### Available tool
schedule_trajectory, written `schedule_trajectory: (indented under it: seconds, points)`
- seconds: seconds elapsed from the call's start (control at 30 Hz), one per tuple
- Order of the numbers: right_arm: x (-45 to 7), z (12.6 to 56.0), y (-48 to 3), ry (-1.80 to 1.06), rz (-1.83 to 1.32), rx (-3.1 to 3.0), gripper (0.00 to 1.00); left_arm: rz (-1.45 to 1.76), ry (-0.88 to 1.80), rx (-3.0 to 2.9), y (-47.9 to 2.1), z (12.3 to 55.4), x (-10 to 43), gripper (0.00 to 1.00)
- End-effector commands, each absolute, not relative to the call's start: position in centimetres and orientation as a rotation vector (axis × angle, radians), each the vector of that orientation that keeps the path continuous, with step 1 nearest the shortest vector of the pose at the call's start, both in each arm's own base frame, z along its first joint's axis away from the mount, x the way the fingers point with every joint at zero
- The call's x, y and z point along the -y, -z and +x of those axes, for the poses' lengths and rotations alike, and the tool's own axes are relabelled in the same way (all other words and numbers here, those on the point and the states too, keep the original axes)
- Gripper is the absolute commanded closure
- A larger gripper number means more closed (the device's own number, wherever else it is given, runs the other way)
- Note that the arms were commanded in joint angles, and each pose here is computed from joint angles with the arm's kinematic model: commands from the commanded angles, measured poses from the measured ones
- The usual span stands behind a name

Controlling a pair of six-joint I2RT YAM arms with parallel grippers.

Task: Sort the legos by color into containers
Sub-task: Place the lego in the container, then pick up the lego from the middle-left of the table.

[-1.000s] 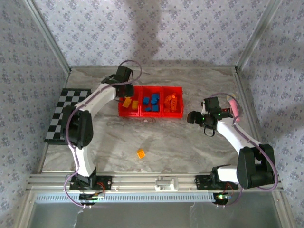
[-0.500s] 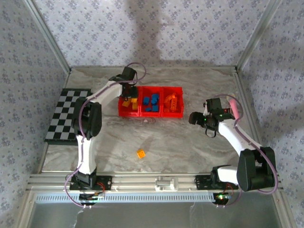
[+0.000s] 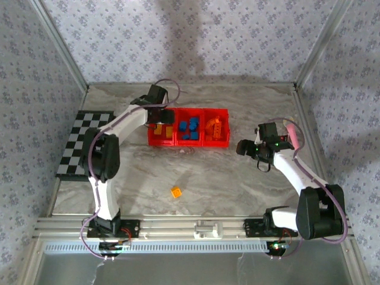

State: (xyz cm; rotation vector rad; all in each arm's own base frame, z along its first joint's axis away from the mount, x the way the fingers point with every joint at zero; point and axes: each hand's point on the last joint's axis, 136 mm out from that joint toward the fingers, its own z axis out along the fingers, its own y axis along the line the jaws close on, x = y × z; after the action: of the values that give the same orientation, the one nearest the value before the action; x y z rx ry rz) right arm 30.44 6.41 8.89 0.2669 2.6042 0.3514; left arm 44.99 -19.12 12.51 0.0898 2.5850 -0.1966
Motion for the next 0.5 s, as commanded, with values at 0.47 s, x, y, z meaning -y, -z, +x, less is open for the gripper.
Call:
schedule_trajectory:
  seconds: [0.47]
  points:
    - [-7.9,30.9,-8.4,-0.396,0.245,-2.611,0.15,-0.13,0.317,-2.619,-10.9,27.5,18.6,0.12]
